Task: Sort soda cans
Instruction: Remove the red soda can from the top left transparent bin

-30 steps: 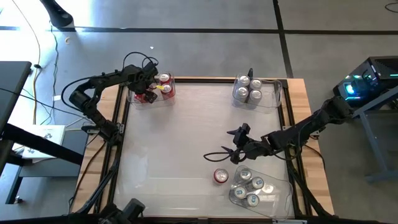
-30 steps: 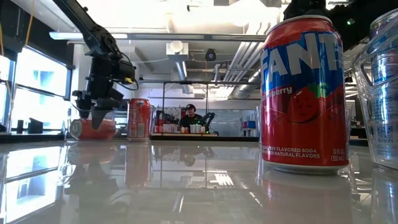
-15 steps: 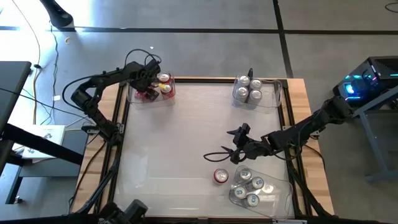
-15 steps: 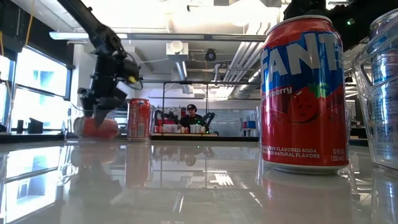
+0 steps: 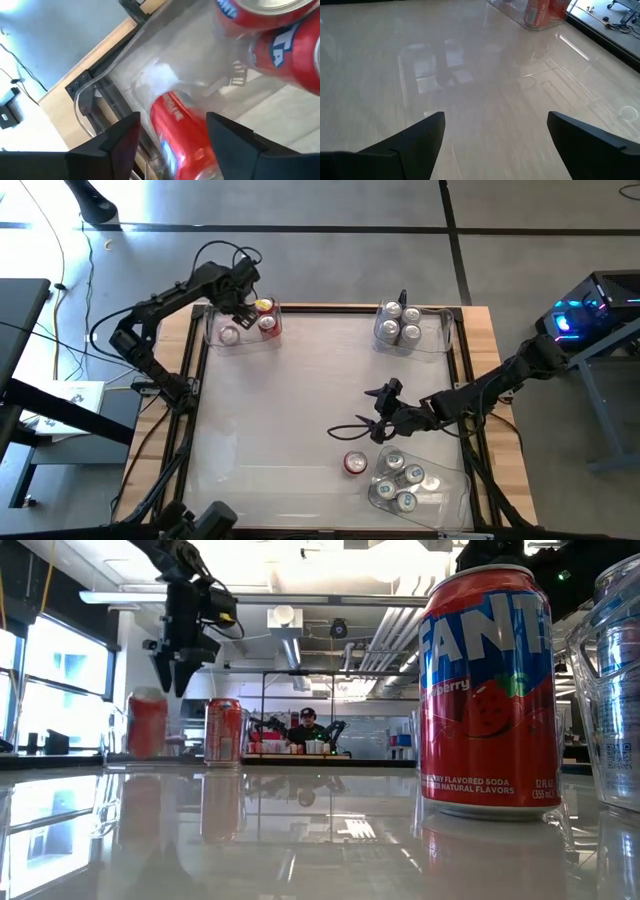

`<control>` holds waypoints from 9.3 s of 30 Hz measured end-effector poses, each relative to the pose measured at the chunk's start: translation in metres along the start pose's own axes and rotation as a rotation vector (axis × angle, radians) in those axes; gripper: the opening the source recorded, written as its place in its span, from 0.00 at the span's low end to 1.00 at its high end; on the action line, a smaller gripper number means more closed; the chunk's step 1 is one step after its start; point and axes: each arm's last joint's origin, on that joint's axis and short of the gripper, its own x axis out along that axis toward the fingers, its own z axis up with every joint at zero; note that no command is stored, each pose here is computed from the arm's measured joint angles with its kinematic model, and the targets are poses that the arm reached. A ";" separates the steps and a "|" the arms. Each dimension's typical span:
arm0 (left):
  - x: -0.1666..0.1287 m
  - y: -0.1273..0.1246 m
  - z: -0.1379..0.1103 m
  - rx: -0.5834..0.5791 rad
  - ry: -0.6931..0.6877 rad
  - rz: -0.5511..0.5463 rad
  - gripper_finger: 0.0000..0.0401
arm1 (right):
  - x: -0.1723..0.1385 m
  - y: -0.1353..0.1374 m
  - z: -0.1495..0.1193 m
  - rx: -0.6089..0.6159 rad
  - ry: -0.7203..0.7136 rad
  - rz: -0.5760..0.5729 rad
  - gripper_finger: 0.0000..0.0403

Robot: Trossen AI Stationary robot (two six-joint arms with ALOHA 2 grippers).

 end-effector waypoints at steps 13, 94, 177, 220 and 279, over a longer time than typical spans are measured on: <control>0.002 -0.001 0.001 0.139 0.007 -0.005 0.41 | 0.000 0.000 0.000 0.001 0.000 0.000 0.86; 0.119 0.011 -0.020 0.224 0.025 -0.147 0.66 | 0.000 0.000 0.000 0.050 0.000 0.000 0.86; -0.005 -0.193 -0.207 0.275 -1.319 -0.705 0.71 | 0.011 -0.009 0.057 0.080 -0.423 0.299 0.86; 0.069 -0.256 -0.236 0.446 -1.102 -0.756 0.75 | 0.167 0.008 0.113 -0.061 -0.051 0.540 0.87; 0.052 -0.226 -0.248 0.407 -1.014 -0.588 0.83 | 0.174 0.024 0.115 -0.187 0.271 0.361 0.81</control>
